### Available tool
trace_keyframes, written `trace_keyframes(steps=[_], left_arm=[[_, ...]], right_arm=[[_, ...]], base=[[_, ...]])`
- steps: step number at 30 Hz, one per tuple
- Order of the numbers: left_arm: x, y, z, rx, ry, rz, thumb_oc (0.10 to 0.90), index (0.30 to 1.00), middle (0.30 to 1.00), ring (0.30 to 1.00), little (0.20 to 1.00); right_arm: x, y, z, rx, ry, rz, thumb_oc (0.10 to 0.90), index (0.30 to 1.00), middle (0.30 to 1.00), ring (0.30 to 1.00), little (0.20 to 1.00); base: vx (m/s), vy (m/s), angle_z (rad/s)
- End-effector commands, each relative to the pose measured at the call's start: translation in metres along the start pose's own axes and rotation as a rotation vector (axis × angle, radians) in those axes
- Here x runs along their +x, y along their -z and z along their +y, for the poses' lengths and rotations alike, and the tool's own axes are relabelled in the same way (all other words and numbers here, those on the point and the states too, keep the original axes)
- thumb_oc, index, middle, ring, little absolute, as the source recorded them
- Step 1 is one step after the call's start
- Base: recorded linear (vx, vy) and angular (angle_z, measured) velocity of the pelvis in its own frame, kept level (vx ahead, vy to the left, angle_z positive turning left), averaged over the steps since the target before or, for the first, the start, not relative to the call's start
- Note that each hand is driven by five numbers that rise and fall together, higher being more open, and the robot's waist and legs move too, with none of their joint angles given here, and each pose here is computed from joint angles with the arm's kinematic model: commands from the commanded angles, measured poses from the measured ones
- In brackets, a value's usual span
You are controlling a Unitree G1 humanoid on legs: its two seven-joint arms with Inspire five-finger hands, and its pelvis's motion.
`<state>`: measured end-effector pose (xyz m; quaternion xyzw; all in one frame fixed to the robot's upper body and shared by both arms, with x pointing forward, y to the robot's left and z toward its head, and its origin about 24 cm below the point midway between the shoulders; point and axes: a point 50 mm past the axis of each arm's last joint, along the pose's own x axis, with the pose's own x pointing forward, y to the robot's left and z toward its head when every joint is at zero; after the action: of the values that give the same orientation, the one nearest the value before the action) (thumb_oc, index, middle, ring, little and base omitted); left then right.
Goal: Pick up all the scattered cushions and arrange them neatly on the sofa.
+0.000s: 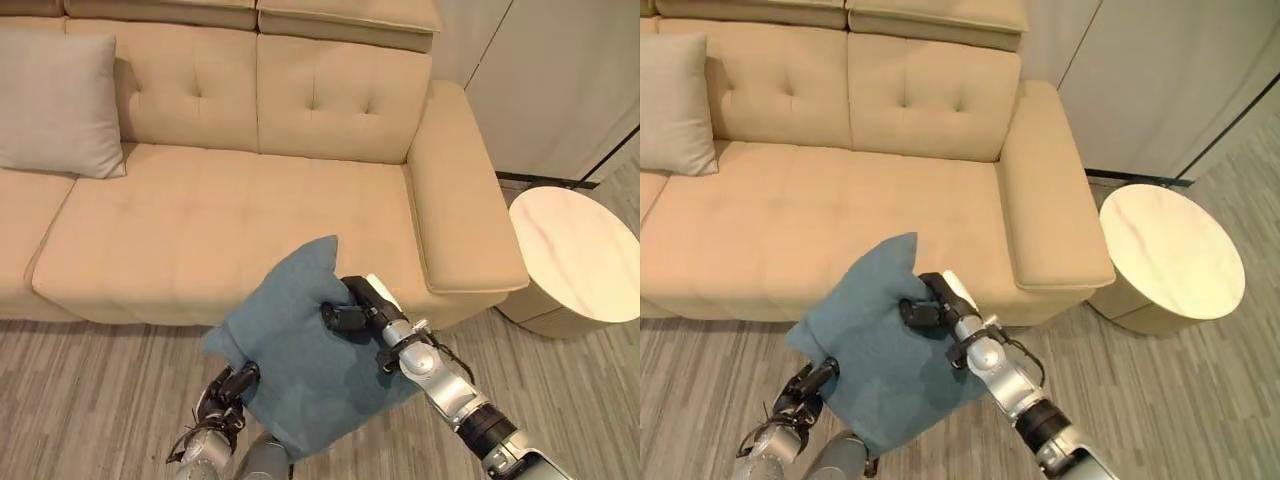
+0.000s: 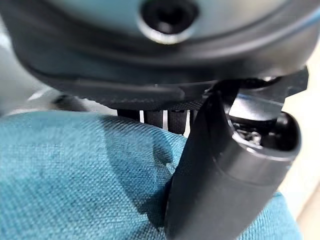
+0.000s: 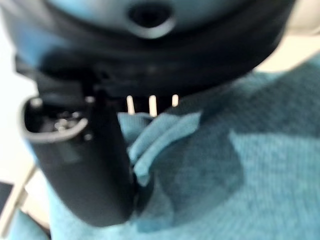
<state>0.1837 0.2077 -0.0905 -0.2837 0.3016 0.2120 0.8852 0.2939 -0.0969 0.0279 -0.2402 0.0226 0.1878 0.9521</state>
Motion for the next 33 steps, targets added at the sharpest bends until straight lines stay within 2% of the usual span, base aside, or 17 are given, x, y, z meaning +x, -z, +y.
trace_keyframes(steps=[1, 7, 12, 24, 27, 30, 33], left_arm=[[-0.010, -0.024, -0.093, 0.002, 0.418, -0.150, 0.400, 0.300, 0.300, 0.300, 0.300], [-0.012, -0.015, -0.094, 0.067, 0.448, -0.119, 0.400, 0.300, 0.300, 0.300, 0.300], [-0.010, -0.014, -0.093, 0.090, 0.443, -0.119, 0.400, 0.300, 0.300, 0.300, 0.300], [-0.011, -0.013, -0.090, 0.039, 0.436, -0.130, 0.400, 0.300, 0.300, 0.300, 0.300], [-0.011, -0.020, -0.093, 0.025, 0.442, -0.155, 0.400, 0.300, 0.300, 0.300, 0.300], [-0.016, -0.042, -0.109, -0.024, 0.487, -0.233, 0.400, 0.300, 0.300, 0.300, 0.300], [-0.018, -0.050, -0.107, -0.007, 0.493, -0.269, 0.400, 0.300, 0.300, 0.300, 0.300]], right_arm=[[0.002, -0.061, 0.027, 0.143, -0.103, -0.297, 0.400, 0.300, 0.300, 0.300, 0.300], [-0.012, -0.030, 0.017, 0.153, -0.052, -0.199, 0.400, 0.300, 0.300, 0.300, 0.300], [-0.011, -0.030, 0.018, 0.149, -0.063, -0.195, 0.400, 0.300, 0.300, 0.300, 0.300], [0.001, -0.058, 0.024, 0.078, -0.161, -0.305, 0.400, 0.300, 0.300, 0.300, 0.300], [0.003, -0.066, 0.022, 0.080, -0.159, -0.333, 0.400, 0.300, 0.300, 0.300, 0.300], [0.007, -0.083, 0.014, 0.076, -0.149, -0.392, 0.400, 0.300, 0.300, 0.300, 0.300], [0.010, -0.093, 0.009, 0.054, -0.144, -0.426, 0.400, 0.300, 0.300, 0.300, 0.300]], base=[[0.35, 0.380, 0.06], [0.30, 0.116, 0.26], [0.27, -0.106, 0.71], [0.28, -0.108, 0.06], [0.12, -0.164, 0.13], [0.09, -0.135, -0.08], [0.13, 0.057, -0.15]])
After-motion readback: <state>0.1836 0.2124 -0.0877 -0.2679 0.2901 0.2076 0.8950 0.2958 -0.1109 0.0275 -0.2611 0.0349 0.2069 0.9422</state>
